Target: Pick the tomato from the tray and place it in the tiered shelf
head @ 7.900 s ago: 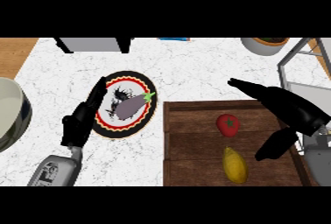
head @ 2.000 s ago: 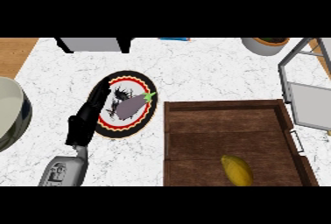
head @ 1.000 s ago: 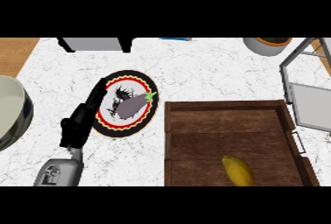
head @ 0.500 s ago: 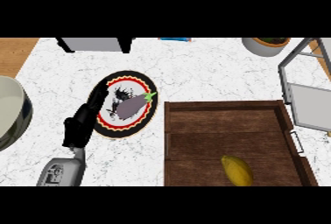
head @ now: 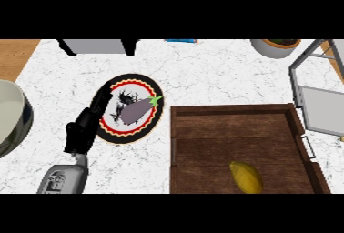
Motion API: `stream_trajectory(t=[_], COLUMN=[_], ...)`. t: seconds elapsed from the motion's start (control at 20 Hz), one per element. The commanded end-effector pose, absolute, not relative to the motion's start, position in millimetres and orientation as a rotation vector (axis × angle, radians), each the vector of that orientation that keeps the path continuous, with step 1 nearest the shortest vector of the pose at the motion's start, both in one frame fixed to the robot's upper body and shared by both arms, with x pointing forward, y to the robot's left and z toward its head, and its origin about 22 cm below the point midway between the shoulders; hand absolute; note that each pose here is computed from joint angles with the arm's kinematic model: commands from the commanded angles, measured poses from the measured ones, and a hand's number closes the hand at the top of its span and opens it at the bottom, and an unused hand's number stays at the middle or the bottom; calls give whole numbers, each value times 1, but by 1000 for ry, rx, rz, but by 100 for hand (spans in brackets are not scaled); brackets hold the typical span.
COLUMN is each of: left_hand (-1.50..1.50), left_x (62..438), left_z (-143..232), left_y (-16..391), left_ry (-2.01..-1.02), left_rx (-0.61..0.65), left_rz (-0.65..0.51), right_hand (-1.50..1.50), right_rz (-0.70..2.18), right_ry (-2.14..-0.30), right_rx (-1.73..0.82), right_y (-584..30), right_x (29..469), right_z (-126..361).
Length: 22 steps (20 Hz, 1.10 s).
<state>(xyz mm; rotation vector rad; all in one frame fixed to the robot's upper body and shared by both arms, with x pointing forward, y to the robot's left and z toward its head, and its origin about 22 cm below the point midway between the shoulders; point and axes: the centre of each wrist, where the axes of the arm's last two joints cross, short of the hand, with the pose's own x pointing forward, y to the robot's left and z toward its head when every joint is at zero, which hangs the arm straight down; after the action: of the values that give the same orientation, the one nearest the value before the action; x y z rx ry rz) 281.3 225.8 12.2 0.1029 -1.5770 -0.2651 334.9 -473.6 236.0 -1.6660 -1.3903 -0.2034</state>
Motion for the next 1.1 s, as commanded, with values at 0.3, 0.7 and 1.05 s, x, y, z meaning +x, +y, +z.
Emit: stream_trajectory(t=[0.3,0.7,1.05], left_hand=[0,0,0], left_x=[285,282,282], left_z=[13,24,15], left_y=[213,211,232], left_ry=[-1578,-1571,-1567], left_rx=[110,107,114], left_rz=[-263,-271,-241], right_hand=[-150,-150,-150], right_rz=[-323,-421,-780], right_ry=[-1503,-1606,-1697], right_rx=[-1459,-1359,-1272], right_y=[-480,-496,-506], right_x=[329,313,259], right_z=[261,274,341])
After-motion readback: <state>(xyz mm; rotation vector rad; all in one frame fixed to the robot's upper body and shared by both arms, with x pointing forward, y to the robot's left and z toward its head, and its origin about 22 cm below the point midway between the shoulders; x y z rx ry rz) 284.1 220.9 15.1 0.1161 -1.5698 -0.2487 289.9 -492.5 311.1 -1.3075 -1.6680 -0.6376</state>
